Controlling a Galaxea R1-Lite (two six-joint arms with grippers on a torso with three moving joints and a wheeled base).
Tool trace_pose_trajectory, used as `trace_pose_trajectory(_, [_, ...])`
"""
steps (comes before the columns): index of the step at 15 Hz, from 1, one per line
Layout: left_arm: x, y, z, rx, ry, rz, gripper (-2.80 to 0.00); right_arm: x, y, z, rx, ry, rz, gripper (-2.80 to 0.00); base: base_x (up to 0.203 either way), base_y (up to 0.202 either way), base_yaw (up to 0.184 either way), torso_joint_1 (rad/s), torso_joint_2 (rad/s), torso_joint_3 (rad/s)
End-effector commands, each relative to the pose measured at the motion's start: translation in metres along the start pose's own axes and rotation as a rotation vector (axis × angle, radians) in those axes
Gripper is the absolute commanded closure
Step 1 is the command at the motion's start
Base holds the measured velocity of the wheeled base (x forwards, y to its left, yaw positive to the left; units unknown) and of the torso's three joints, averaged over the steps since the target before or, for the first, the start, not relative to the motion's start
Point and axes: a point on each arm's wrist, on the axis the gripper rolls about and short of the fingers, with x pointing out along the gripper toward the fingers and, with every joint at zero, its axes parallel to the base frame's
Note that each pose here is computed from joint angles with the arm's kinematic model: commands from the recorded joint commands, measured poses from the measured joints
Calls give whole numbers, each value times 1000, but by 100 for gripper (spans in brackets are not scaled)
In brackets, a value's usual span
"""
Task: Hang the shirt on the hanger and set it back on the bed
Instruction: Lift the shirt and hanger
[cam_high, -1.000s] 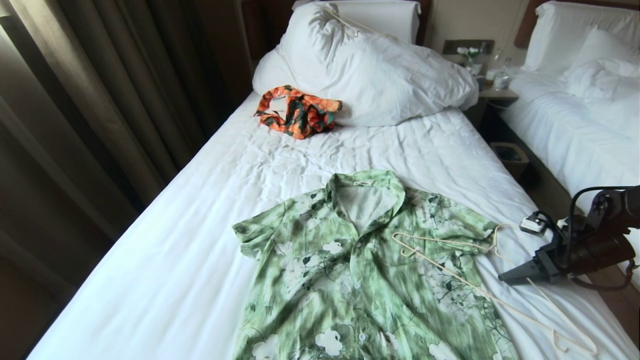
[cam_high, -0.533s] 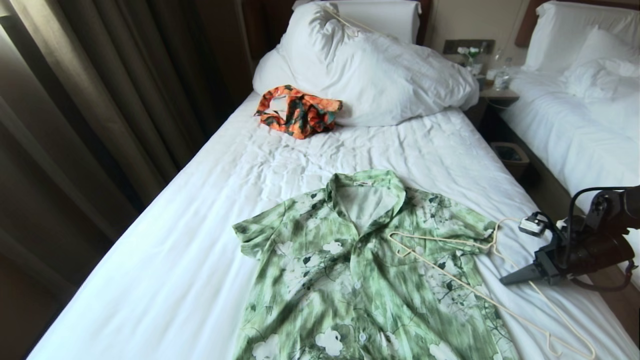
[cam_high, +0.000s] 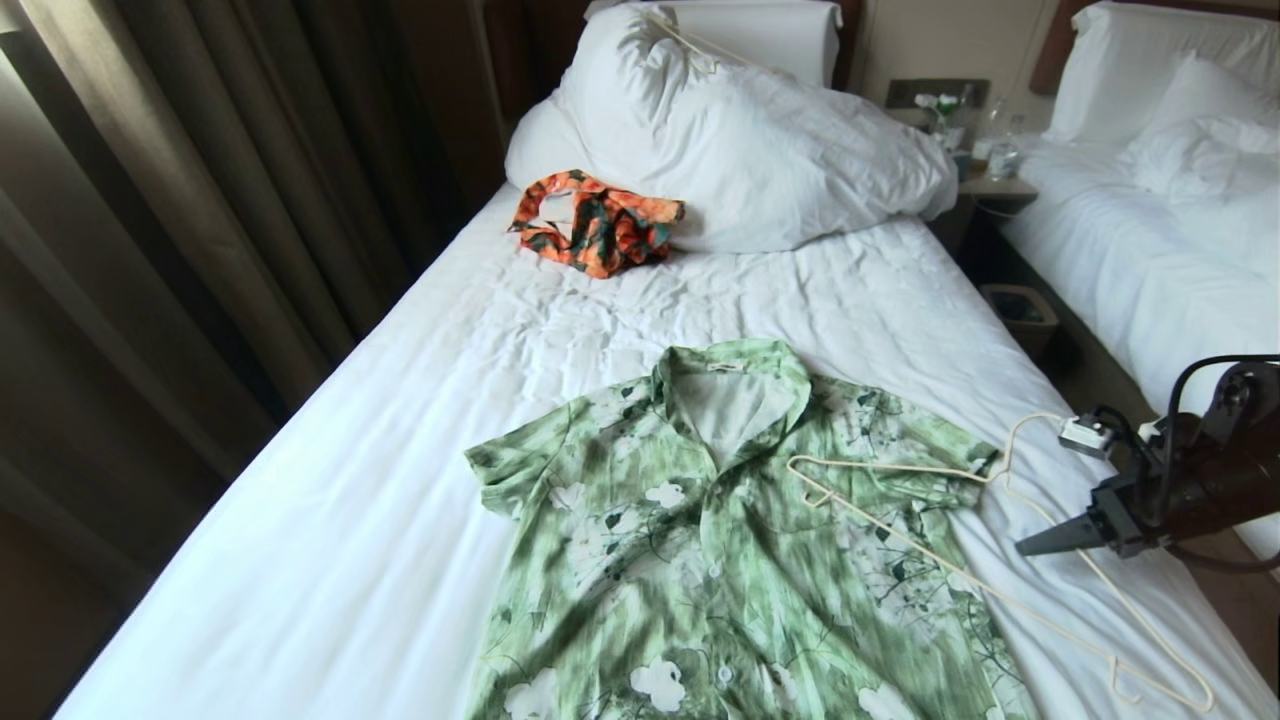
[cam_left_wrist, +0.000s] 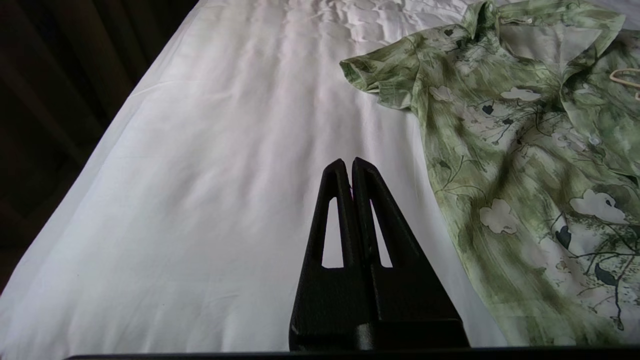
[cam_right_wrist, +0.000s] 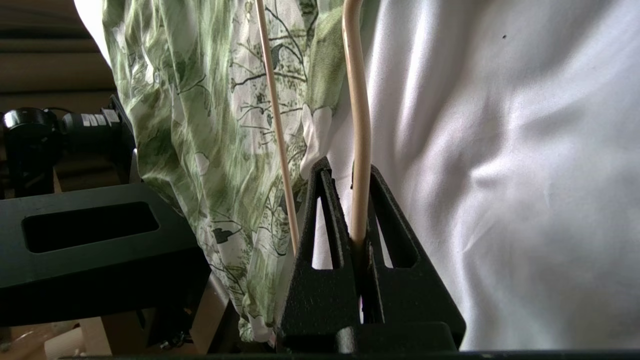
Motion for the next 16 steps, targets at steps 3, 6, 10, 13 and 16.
trace_pose_trajectory(3, [0, 0, 0, -1, 1, 1, 0, -40, 40, 1, -98, -83, -67, 0, 0, 0, 0, 0, 0, 0])
trace_pose_trajectory(6, [0, 0, 0, -1, 0, 1, 0, -65, 53, -3, -233, -137, -118, 0, 0, 0, 0, 0, 0, 0])
trace_pose_trajectory(10, [0, 0, 0, -1, 1, 1, 0, -78, 76, 2, -415, -217, -118, 0, 0, 0, 0, 0, 0, 0])
trace_pose_trajectory(13, [0, 0, 0, -1, 0, 1, 0, -66, 87, 22, -684, -249, -139, 0, 0, 0, 0, 0, 0, 0])
trace_pose_trajectory(16, [0, 0, 0, -1, 1, 1, 0, -71, 108, 36, -859, -354, -92, 0, 0, 0, 0, 0, 0, 0])
